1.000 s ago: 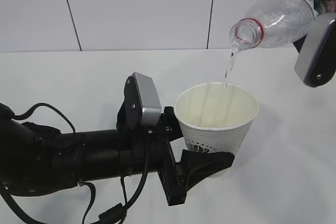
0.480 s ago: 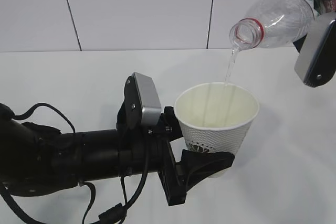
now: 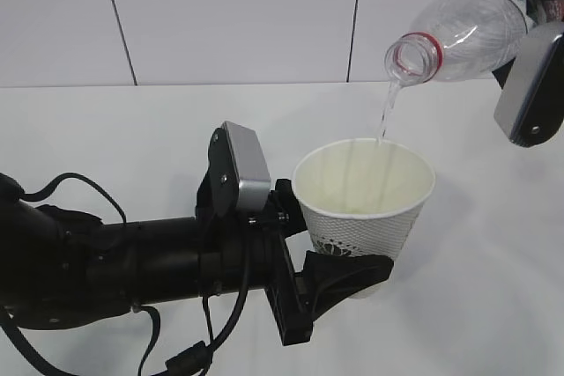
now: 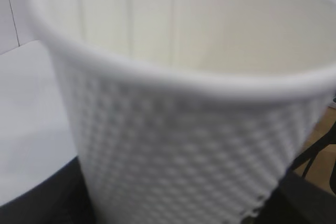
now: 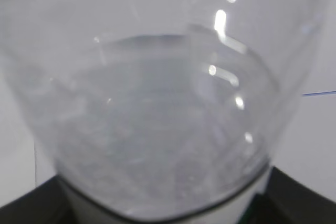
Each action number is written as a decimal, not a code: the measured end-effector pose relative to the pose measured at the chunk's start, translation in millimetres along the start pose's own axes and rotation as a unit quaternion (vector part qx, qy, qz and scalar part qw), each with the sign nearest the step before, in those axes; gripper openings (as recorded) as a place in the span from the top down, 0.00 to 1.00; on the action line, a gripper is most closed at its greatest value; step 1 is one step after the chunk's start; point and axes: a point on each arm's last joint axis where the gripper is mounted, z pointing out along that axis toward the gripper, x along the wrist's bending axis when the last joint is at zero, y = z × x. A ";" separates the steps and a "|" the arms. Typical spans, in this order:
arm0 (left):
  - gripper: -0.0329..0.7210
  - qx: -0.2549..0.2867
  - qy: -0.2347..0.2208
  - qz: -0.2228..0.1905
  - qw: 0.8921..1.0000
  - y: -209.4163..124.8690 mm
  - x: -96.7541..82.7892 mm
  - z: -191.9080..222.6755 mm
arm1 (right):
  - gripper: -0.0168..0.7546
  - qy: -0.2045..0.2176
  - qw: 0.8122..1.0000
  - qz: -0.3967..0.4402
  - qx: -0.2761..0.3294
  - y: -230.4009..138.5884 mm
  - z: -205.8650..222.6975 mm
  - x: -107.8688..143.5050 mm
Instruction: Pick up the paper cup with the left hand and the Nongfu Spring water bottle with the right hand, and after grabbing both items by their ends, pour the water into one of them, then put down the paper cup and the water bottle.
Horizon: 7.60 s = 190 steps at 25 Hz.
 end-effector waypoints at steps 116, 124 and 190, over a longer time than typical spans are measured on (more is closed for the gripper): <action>0.25 0.003 0.001 0.000 1.000 -0.6 0.2 0.0 | 0.39 0.000 1.000 -0.006 0.000 0.0 0.0 0.0; 0.25 0.003 0.001 0.000 1.000 -0.6 0.2 0.0 | 0.39 0.000 1.000 -0.009 0.000 0.0 0.0 0.0; 0.26 0.004 0.002 -0.001 1.000 -0.7 0.4 0.0 | 0.39 -0.003 1.000 -0.015 -0.002 0.4 0.0 -0.6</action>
